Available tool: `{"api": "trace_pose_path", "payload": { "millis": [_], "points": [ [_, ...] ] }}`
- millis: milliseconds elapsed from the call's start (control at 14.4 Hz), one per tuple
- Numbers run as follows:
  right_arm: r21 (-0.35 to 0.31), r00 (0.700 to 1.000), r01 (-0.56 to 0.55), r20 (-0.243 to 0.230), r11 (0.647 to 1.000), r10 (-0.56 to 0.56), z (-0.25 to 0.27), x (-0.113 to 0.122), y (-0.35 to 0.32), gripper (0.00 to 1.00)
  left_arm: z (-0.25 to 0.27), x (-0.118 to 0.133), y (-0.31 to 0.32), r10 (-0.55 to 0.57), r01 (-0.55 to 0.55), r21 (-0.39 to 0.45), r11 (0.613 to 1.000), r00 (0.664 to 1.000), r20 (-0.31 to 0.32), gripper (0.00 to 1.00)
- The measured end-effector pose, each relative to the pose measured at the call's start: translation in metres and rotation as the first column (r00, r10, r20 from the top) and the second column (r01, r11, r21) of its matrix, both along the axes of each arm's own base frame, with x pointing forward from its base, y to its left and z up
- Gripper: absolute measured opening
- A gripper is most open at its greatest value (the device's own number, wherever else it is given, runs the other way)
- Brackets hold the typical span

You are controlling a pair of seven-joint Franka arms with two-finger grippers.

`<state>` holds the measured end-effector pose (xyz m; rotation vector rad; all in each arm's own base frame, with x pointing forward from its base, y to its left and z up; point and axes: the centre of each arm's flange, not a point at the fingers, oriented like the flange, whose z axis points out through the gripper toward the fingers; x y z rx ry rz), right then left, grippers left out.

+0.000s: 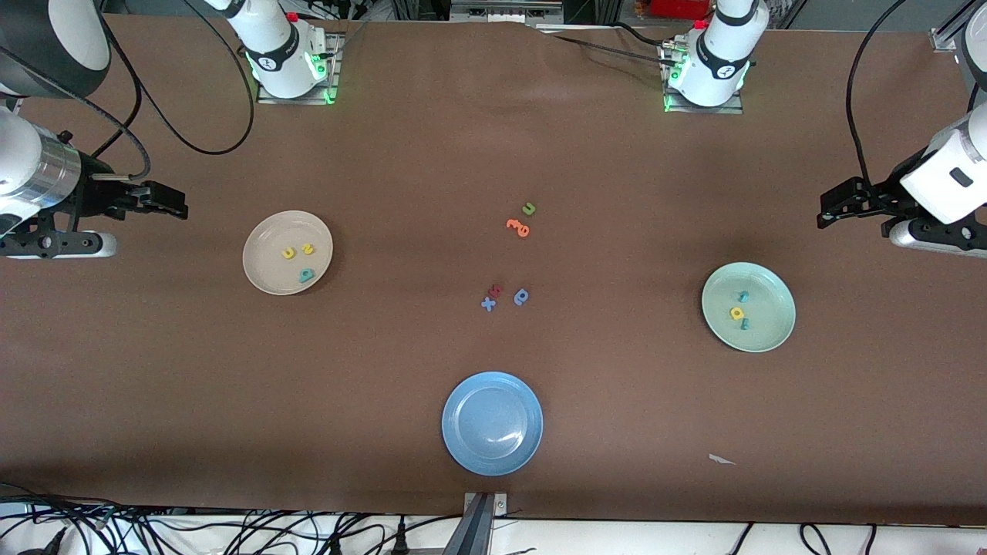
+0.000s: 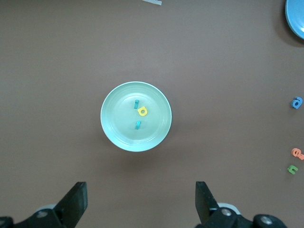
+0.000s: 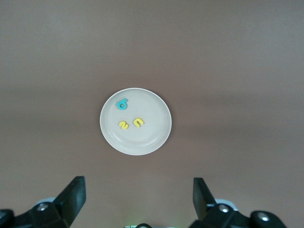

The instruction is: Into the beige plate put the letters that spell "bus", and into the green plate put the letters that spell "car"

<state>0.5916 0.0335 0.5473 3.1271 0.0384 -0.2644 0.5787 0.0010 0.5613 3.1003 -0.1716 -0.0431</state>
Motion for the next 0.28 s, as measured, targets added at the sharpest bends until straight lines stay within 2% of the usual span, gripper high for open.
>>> {"api": "trace_pose_path", "payload": {
  "millis": [279],
  "points": [
    [0.0, 1.0, 0.0, -0.003, 1.0, 0.0, -0.001, 0.0001, 0.0003, 1.0, 0.0, 0.0, 0.0, 0.0, 0.0, 0.0, 1.0, 1.0, 0.0, 1.0]
  ]
}}
